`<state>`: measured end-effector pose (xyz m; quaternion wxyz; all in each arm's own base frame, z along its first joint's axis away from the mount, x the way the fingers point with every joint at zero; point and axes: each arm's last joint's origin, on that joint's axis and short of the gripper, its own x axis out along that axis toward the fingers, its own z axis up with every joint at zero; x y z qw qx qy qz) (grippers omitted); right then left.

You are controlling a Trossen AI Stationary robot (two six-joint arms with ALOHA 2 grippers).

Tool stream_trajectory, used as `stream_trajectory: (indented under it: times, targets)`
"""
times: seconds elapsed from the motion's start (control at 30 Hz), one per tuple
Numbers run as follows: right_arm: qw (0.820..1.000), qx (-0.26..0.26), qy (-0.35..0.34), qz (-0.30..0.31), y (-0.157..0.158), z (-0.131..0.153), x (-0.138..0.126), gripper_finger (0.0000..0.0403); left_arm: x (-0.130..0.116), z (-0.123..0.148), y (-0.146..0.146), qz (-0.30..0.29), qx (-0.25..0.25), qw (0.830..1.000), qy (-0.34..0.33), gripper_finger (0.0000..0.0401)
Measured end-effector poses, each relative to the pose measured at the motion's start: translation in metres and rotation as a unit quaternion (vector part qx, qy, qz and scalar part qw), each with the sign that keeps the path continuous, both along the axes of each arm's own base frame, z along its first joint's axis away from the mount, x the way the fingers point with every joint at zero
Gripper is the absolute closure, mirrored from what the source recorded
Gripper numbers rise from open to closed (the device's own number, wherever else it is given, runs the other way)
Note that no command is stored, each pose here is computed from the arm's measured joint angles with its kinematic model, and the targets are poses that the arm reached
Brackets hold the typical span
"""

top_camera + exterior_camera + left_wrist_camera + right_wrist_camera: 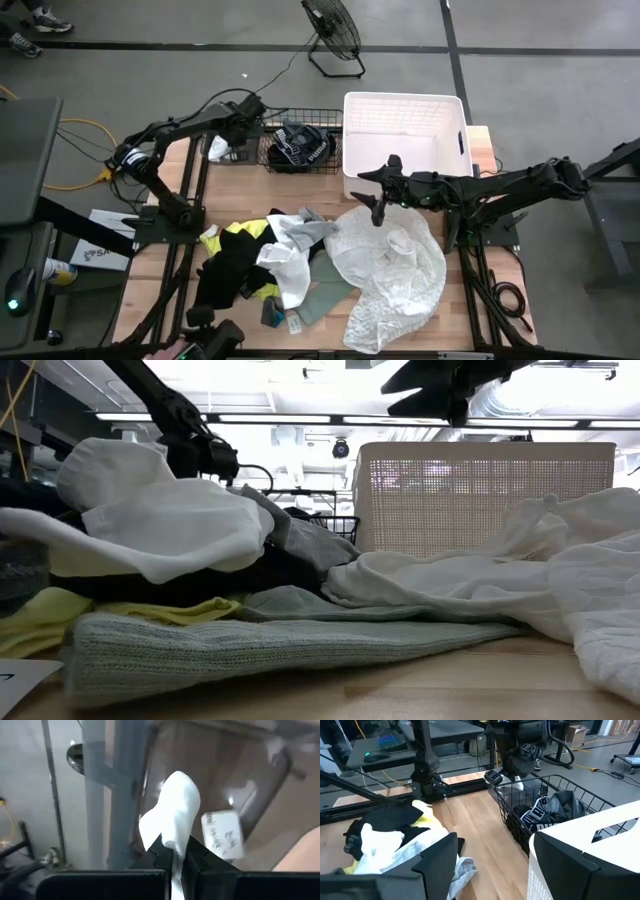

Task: Pick & Place Cloths
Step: Put the white sock into the black bin

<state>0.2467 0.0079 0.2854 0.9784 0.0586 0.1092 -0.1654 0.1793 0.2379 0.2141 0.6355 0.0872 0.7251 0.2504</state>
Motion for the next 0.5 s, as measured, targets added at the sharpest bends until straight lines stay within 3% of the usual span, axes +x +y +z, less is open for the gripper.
stream_trajectory:
  times: [0.27, 0.5]
  targets:
    - [1.000, 0.000, 0.001, 0.000, 0.0000, -0.0001, 0.0000, 0.0149, 0.0013, -0.0117, 0.0045, 0.000, 0.003, 0.999, 0.048, 0.0397]
    - [1.000, 0.000, 0.003, 0.000, 0.0000, -0.0005, -0.0001, 0.0149, 0.0037, -0.0105, 0.0080, 0.034, 0.034, 0.999, 0.021, 0.0396]
